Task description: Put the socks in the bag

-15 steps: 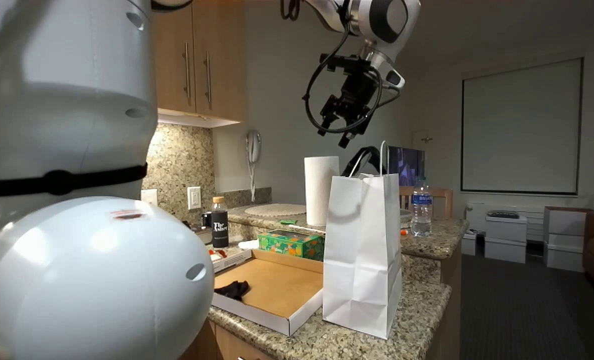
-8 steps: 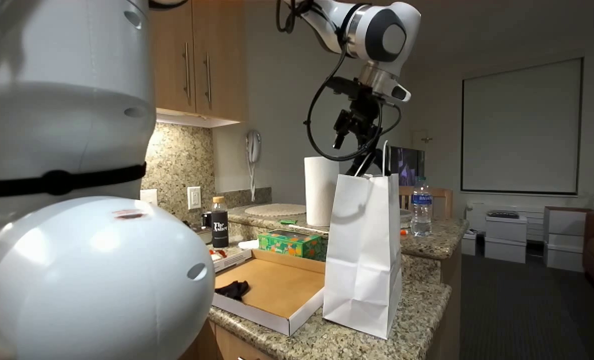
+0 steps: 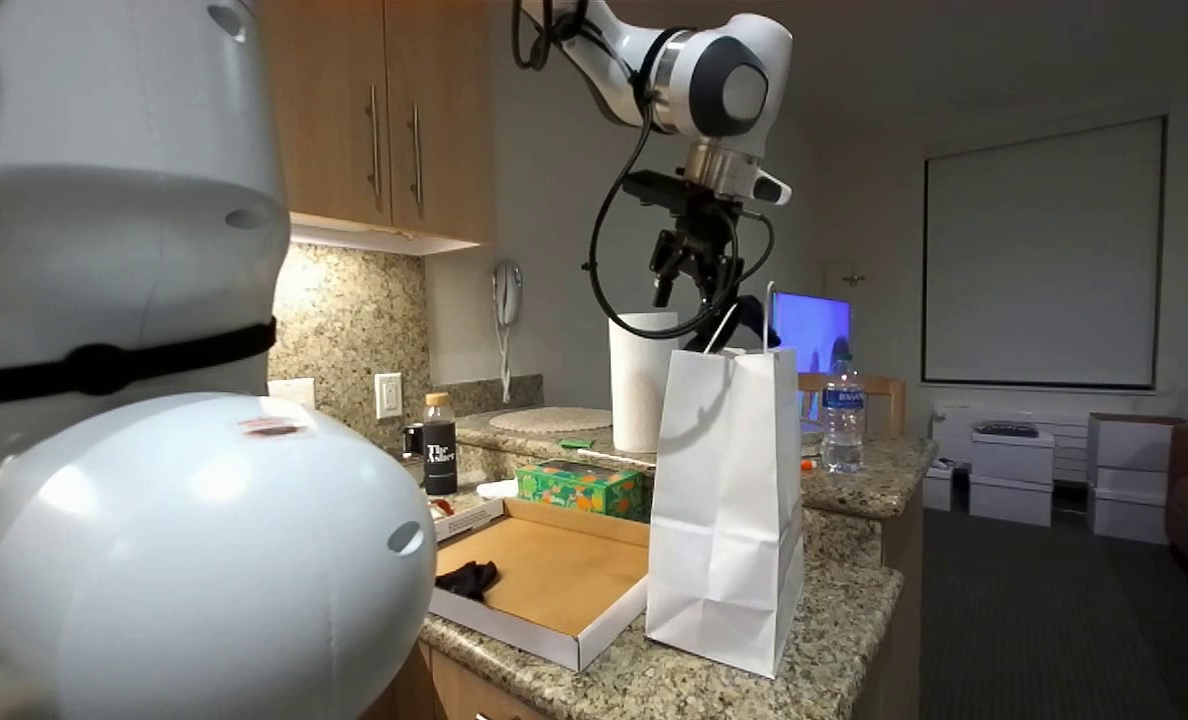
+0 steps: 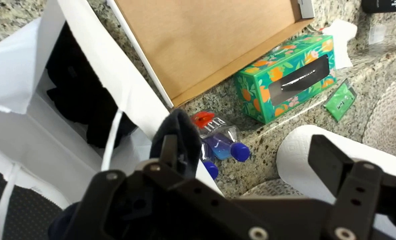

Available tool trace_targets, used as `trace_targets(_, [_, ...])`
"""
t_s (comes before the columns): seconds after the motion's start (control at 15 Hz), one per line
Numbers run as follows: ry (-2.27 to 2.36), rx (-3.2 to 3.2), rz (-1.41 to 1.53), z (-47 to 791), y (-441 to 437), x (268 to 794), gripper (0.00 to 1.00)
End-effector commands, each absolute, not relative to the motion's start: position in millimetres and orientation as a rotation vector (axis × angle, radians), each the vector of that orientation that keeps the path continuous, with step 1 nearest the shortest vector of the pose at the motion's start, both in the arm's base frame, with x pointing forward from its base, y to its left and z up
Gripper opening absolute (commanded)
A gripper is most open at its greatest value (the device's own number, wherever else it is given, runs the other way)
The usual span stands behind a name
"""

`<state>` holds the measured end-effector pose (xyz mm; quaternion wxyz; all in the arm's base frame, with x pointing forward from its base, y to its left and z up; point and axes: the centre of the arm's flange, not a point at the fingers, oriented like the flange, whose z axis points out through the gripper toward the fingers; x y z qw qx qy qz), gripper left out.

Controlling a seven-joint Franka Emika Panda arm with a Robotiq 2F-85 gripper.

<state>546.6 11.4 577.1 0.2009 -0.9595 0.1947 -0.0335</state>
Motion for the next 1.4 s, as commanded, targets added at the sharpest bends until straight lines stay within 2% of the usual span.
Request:
trace_targets(0.0, [0.575,-2.728,-0.102,578.8,17.5,518.2,1.0])
trace_targets(0.07, [0.583,-2.74,-0.098,580.3,17.5,514.1,0.98])
trace_targets(0.13, [0.589,-2.751,-0.098,581.4,18.0,509.6,0.74])
trace_targets(0.2, [0.595,-2.764,-0.105,583.6,19.0,505.1,0.73])
trace_targets(0.53, [0.692,-2.844,-0.162,591.2,26.7,491.8,0.4])
trace_targets(0.6, [0.715,-2.856,-0.176,591.5,27.7,491.6,0.63])
trace_targets(0.67, [0.748,-2.87,-0.176,590.9,27.9,492.2,0.79])
trace_targets(0.73, [0.783,-2.881,-0.176,590.9,27.9,492.6,0.8])
trace_targets(1.0, [0.856,-2.89,-0.19,585.6,25.5,496.0,1.0])
trace_targets(1.33, [0.817,-2.865,-0.29,576.6,32.0,502.0,1.0])
